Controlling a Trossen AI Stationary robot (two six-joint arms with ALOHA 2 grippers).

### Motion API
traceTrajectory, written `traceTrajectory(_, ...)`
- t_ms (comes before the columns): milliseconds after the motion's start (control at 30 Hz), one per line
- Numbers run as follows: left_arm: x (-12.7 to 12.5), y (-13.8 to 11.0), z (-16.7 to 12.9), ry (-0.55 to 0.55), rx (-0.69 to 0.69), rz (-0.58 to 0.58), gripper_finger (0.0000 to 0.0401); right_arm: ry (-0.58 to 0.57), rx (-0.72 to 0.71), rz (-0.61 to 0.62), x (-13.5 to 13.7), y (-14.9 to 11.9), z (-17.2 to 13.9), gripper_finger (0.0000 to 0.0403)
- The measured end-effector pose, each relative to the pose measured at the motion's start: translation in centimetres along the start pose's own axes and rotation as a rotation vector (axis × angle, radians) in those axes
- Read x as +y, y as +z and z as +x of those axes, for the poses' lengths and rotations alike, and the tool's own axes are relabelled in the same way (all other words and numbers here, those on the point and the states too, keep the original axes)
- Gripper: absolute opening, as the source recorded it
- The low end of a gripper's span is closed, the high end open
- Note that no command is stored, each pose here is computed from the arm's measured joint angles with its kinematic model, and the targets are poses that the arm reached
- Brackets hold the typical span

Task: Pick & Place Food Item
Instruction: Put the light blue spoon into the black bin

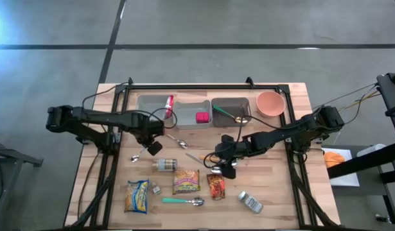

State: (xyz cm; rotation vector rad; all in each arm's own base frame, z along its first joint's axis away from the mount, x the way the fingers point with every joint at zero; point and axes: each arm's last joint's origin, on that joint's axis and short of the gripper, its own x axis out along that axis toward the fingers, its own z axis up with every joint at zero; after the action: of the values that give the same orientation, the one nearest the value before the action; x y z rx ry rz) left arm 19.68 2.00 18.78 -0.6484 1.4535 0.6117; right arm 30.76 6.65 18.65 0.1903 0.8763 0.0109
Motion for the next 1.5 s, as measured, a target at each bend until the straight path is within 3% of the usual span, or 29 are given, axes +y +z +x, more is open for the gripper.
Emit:
traceTrajectory(200,-0.1,0.1,-2.6,-0.071,-0.118,0.027,0.0029,0.035,-0.105,-0.009,0.3,1.0,-0.1,0.0258)
traceTrajectory(467,-0.4,0.4,-5.8,-0.173,-0.309,0.097,0.0029,0.115,-0.393,0.011,1.1,3.7,-0.8,0.0258)
traceTrajectory(733,-1.4,1.5,-8.5,-0.362,-0.618,0.209,0.0029,-0.042,-0.602,0.130,0.8,5.1,-1.5,0.0258)
traceTrajectory(1033,-3.4,3.0,-12.3,-0.661,-0.995,0.425,0.0029,-0.098,-0.802,0.187,0.3,6.6,-2.6,0.0258)
traceTrajectory(1333,-4.2,3.6,-12.9,-0.740,-1.086,0.515,0.0029,-0.198,-0.857,0.109,-1.2,8.4,-3.4,0.0258)
traceTrajectory(1500,-4.8,4.3,-12.2,-0.730,-1.084,0.537,0.0029,-0.141,-0.870,0.048,-0.7,9.3,-4.0,0.0258)
